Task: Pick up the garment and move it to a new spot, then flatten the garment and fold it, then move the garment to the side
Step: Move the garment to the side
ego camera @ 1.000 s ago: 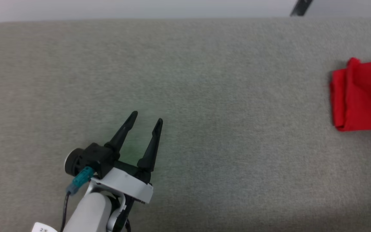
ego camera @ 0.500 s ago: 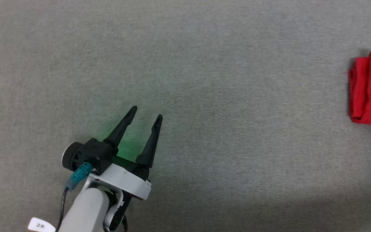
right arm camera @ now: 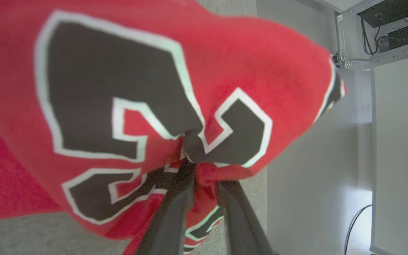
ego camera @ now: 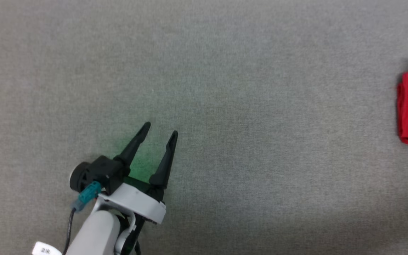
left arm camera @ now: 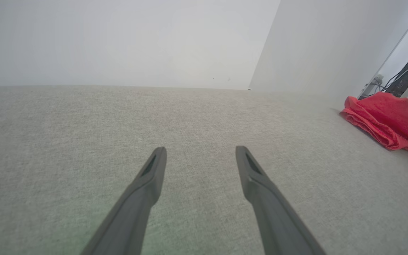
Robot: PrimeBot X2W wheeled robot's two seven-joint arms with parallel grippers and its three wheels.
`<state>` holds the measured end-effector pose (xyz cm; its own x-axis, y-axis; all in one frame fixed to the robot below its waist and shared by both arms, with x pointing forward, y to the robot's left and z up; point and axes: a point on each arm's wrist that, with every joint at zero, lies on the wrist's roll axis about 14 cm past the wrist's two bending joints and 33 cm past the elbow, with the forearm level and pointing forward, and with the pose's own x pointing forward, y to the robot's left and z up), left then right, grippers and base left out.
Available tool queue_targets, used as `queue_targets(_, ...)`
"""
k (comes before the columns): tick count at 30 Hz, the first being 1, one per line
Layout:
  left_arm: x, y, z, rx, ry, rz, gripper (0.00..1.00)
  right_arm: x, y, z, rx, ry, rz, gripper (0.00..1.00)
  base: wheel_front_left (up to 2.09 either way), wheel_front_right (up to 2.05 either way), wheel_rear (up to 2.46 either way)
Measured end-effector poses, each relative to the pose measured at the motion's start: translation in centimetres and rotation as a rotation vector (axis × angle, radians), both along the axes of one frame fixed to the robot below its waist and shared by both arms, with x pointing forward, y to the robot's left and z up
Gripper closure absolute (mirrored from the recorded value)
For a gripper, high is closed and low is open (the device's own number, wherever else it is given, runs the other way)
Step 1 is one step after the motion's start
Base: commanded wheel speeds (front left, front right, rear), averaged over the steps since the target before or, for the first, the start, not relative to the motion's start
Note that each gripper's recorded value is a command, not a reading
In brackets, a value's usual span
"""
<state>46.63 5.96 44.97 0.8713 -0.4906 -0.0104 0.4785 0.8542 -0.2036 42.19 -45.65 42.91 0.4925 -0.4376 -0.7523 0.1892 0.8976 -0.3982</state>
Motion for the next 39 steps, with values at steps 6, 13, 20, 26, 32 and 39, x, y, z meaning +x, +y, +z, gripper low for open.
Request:
queue_targets(6,-1.1,-0.1,1.4,-0.021,-0.015,0.009,0.00,-0.4,-0.4,2.7,0.012,-0.046,-0.035,0.00,0.00,0.00,0.00)
queue_targets(13,-3.0,0.5,3.6,-0.041,-0.049,0.039,0.00,1.3,0.6,9.8,-0.061,-0.262,0.084,0.00,0.00,0.00,0.00)
queue_targets(20,-5.4,1.5,5.8,-0.059,-0.088,0.082,0.00,1.2,4.3,16.0,-0.148,-0.585,0.328,0.00,0.00,0.00,0.00)
queue_targets(26,-7.3,2.6,7.7,-0.074,-0.136,0.123,0.00,-0.5,8.4,18.0,-0.142,-0.857,0.465,0.00,0.00,0.00,0.00)
queue_targets(32,-9.0,4.5,8.6,-0.090,-0.161,0.190,0.00,-2.6,11.9,16.4,-0.118,-1.002,0.525,0.00,0.00,0.00,0.00)
queue_targets(39,-11.0,6.9,8.6,-0.091,-0.170,0.270,0.00,-5.1,17.0,13.2,-0.049,-1.059,0.526,0.00,0.00,0.00,0.00)
